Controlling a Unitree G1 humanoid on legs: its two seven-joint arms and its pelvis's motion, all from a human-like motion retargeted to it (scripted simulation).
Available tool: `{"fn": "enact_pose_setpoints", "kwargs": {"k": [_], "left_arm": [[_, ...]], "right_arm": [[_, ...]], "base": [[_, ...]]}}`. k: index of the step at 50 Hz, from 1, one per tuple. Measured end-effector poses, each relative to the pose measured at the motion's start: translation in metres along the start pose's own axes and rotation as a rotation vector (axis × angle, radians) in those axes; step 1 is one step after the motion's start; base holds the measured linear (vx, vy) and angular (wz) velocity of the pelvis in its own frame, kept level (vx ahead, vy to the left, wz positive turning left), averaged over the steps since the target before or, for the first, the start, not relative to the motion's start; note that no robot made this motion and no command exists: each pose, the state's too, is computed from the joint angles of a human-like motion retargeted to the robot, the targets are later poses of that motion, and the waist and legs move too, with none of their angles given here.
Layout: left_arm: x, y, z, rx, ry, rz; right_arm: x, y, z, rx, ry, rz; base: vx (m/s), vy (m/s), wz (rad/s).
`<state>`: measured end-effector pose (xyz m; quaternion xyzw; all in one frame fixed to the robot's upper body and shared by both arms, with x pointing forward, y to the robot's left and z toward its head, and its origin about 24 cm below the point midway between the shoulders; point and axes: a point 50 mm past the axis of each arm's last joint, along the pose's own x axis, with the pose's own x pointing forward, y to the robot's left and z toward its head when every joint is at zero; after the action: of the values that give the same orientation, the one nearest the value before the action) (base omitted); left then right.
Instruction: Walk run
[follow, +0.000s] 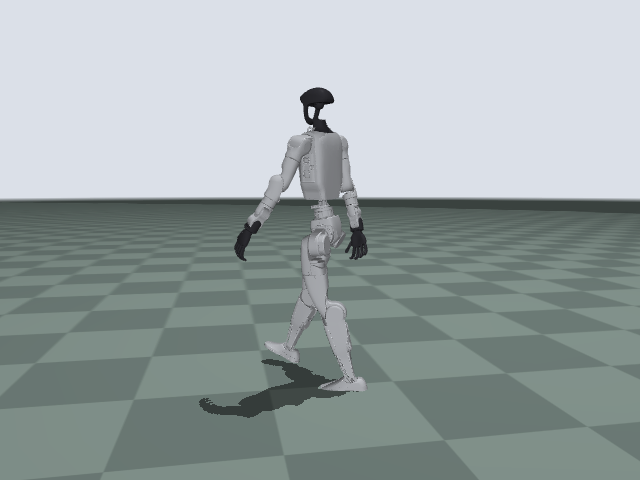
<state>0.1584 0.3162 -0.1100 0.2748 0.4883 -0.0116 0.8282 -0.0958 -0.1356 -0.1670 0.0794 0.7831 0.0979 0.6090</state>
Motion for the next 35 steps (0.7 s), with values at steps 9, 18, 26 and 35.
{"fn": "enact_pose_setpoints", "kwargs": {"k": [9,18,26,35], "left_arm": [[-0.013,-0.090,-0.032,-0.055,-0.006,-0.219],[-0.098,-0.182,-0.153,0.108,0.431,-0.517],[-0.191,-0.249,-0.202,-0.097,0.750,-0.804],[-0.215,-0.246,-0.221,-0.136,0.884,-0.803]], "right_arm": [[0.001,0.002,-0.012,0.037,-0.027,-0.027],[-0.017,-0.043,0.068,0.070,-0.334,-0.280],[-0.070,-0.072,0.182,-0.094,-0.713,-0.376],[-0.081,-0.080,0.192,-0.093,-0.794,-0.418]], "base": [[0.82,-0.35,0.23],[0.69,-0.42,-1.31],[0.63,-0.23,-1.89],[0.85,-0.10,-0.84]]}}
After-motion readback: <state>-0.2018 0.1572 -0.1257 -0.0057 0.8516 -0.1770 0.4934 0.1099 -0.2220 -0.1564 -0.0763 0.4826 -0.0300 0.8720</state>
